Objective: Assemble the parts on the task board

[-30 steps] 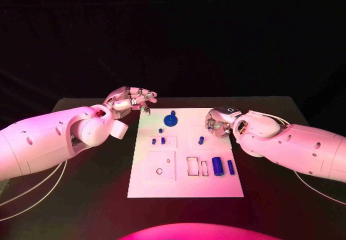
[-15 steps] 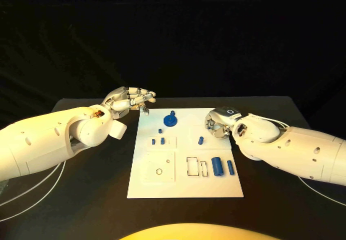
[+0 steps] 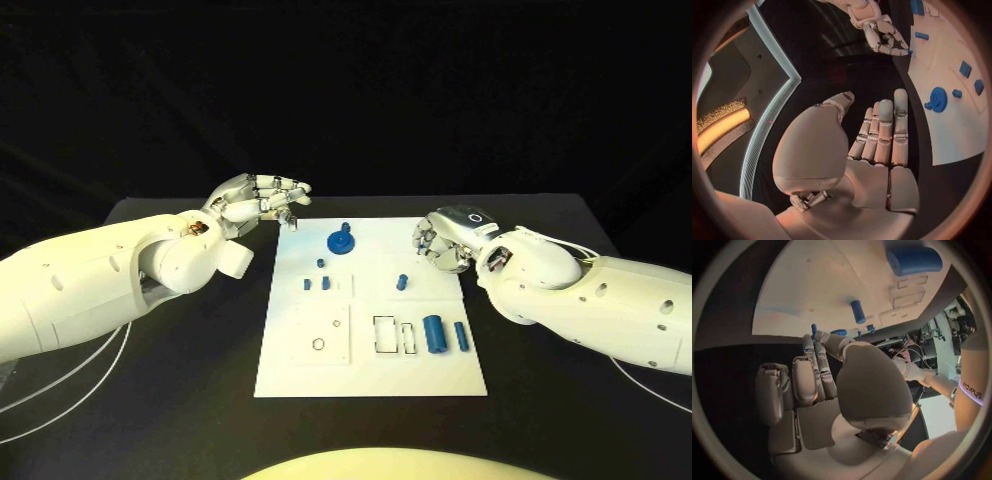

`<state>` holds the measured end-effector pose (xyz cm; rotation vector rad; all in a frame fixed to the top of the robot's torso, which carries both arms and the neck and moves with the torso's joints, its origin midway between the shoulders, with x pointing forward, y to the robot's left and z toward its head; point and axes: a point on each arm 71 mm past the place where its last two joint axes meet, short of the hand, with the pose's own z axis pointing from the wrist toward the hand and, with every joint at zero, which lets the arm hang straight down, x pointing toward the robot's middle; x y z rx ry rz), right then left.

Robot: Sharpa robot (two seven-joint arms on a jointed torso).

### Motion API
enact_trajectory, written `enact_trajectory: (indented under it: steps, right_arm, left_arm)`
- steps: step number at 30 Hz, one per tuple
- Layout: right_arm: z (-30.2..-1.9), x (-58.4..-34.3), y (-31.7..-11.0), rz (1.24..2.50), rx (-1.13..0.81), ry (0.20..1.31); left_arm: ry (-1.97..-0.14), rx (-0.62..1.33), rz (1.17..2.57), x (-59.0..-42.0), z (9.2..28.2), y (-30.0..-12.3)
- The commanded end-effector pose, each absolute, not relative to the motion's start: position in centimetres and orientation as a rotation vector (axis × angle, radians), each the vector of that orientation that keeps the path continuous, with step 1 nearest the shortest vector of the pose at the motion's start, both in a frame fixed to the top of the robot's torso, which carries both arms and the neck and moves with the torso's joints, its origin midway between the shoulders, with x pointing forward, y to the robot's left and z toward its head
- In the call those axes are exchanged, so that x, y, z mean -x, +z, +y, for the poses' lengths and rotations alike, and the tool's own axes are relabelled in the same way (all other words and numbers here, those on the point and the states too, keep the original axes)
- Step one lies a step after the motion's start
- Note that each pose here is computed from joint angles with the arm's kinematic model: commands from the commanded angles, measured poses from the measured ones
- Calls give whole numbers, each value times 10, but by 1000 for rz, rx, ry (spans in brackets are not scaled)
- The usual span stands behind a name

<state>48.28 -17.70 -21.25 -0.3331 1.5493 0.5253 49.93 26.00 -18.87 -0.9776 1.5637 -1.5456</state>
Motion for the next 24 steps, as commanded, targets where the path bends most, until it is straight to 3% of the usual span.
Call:
enact_trajectory:
  steps: [1,7,16,24]
  right_arm:
    - [-172,-476,-206,1512,308,601]
    - [-155,-459,-202,1514,314,683]
    - [-105,-427,-200,1533,399,832]
    - [-73,-414,-212,1561,458,894]
  left_arm:
    - [-1565,975,1545,-499,259,-187]
    - [-1568,976,1545,-499,258,-187]
    - [-1573,981,1544,-498,257,-186]
    - [-1586,979,1543,-499,249,-187]
